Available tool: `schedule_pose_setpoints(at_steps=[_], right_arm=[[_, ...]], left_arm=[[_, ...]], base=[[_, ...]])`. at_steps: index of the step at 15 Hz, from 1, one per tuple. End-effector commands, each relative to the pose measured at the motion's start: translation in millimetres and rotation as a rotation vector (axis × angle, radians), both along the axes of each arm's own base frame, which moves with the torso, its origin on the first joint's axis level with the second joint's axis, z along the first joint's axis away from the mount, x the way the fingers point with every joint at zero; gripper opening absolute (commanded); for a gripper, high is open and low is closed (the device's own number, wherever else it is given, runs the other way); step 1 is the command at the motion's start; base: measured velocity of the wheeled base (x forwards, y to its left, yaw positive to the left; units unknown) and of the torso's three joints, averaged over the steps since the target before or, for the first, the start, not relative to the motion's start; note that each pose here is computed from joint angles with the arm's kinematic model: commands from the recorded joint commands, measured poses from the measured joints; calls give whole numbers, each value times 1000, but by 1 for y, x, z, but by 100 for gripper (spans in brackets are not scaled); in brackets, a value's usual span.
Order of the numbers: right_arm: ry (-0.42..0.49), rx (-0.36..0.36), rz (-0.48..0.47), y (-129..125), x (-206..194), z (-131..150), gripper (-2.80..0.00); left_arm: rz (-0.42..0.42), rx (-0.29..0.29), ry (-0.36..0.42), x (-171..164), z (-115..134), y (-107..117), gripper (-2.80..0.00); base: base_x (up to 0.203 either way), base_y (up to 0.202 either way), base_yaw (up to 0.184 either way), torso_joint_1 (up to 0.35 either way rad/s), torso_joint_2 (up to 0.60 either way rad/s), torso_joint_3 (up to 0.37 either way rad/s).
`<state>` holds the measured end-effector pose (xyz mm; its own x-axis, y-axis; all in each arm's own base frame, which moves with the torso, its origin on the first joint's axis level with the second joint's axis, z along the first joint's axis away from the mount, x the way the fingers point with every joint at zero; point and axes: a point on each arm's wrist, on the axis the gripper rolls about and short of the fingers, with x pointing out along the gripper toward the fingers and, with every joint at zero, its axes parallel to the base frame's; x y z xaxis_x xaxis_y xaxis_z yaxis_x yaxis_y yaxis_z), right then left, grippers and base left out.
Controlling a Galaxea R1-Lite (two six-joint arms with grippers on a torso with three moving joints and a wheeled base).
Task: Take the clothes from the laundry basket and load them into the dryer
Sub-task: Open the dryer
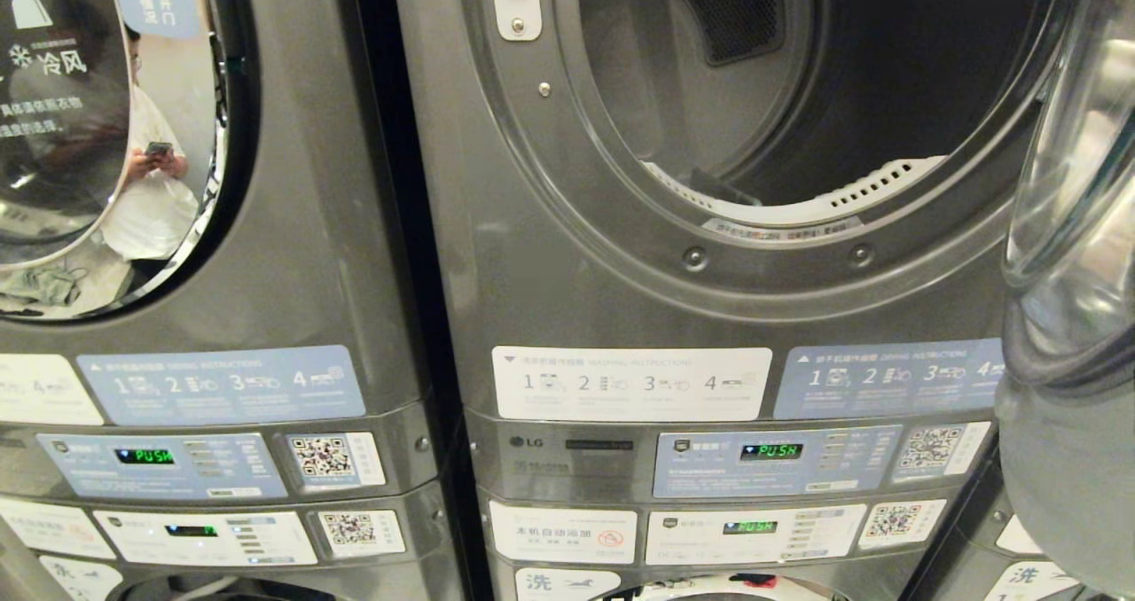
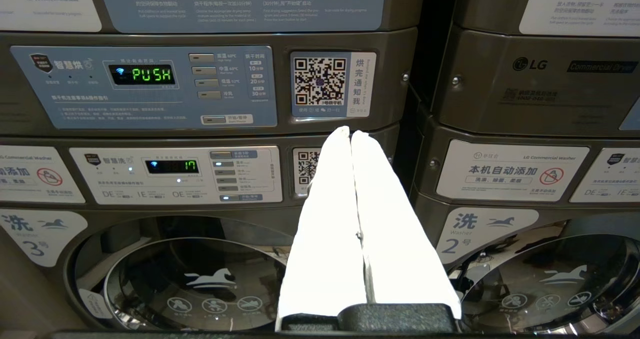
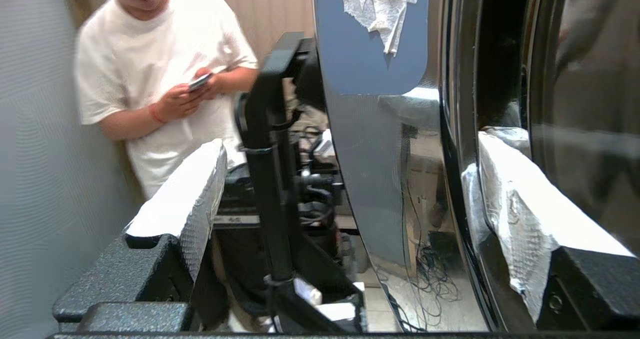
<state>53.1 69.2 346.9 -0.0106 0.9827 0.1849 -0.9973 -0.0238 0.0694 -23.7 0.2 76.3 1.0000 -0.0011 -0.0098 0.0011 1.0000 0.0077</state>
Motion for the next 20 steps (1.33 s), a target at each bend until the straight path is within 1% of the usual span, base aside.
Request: schedule_pose_setpoints(at_steps=[1,2,3,6,9,12,15,18,20], right_arm=[[-8,21,-38,2,3,2,0],[-9,40,-81,3,5,4,0],[-26,64,-100,3,6,7,0],[-105,142,-107,-1,2,18,0],[-130,173,-114,-6,-3,26,0],[-127,227,-208,-16,-12,29,0],[-154,266,-265,-33,-28,27,0],[-177,266,-406,-45,-38,24,0],[-206,280,-568,-52,-44,24,0]], left_arm=[[0,0,1,0,0,0,-280],[0,0,1,0,0,0,-280],[0,0,1,0,0,0,-280],[0,0,1,0,0,0,-280],[0,0,1,0,0,0,-280],[0,0,1,0,0,0,-280],[0,0,1,0,0,0,-280],[0,0,1,0,0,0,-280],[0,0,1,0,0,0,-280]], base=[[0,0,0,0,0,0],[0,0,0,0,0,0],[0,0,0,0,0,0],[0,0,0,0,0,0],[0,0,0,0,0,0],[0,0,0,0,0,0],[0,0,0,0,0,0],[0,0,0,0,0,0],[0,0,0,0,0,0]])
